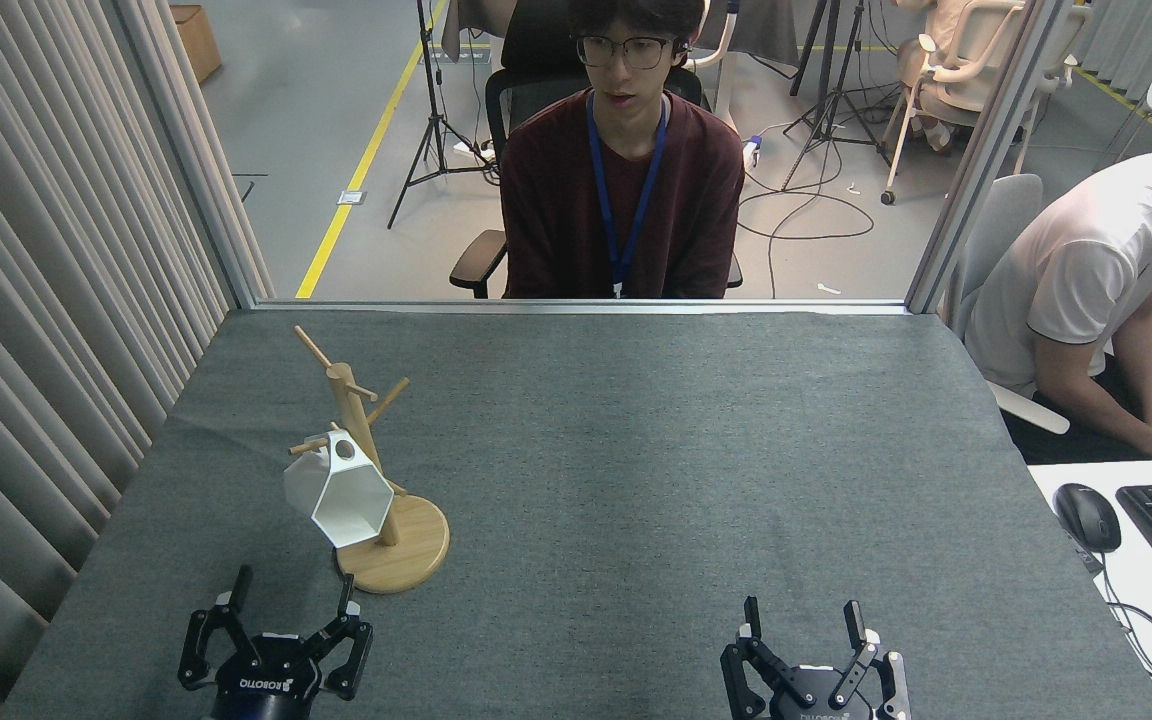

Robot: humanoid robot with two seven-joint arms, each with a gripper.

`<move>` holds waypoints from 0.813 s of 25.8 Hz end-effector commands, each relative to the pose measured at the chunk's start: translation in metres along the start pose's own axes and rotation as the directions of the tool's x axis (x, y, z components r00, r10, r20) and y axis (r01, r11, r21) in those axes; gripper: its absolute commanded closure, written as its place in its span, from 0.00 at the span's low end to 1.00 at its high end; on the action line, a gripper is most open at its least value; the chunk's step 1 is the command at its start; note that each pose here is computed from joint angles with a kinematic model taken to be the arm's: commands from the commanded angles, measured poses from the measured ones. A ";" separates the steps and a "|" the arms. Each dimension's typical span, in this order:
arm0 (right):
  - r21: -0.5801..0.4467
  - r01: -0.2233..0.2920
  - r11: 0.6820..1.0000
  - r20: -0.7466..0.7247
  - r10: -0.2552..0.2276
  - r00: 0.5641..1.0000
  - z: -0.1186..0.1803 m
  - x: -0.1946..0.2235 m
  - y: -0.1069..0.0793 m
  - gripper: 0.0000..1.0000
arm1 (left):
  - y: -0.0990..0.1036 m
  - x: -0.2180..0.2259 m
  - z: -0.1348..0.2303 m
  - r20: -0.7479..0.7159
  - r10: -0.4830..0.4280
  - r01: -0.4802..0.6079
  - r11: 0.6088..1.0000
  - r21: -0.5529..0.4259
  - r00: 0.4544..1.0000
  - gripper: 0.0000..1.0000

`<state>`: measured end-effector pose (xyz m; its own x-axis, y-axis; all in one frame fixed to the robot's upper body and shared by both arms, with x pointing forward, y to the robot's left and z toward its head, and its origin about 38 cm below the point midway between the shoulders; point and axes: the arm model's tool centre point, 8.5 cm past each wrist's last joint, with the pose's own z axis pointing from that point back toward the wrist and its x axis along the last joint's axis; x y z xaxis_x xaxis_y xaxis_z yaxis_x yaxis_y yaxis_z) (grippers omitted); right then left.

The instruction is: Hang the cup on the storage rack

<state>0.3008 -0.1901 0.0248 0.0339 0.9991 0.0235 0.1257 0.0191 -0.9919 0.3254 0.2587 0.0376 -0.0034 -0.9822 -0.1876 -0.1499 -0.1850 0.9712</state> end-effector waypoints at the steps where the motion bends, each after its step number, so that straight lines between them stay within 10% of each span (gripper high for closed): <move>1: -0.001 -0.002 1.000 0.003 0.002 1.000 0.003 -0.001 -0.001 0.02 | 0.011 0.010 0.010 0.053 0.092 -0.093 0.995 0.018 0.994 0.01; 7: -0.003 -0.024 1.000 0.002 0.024 1.000 0.009 -0.010 -0.001 0.02 | 0.015 0.028 0.028 0.090 0.271 -0.273 0.962 0.010 0.958 0.01; 21: -0.014 -0.046 0.999 -0.003 0.046 0.999 0.008 -0.023 -0.004 0.02 | 0.017 0.044 0.033 0.115 0.290 -0.293 0.956 0.010 0.950 0.01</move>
<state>0.2920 -0.2122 0.0271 0.0438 0.9989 -0.0194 0.1371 -0.0252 -0.9902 0.2896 0.2138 0.0411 -0.1598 -0.9835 0.0853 -0.1514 0.1098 0.9824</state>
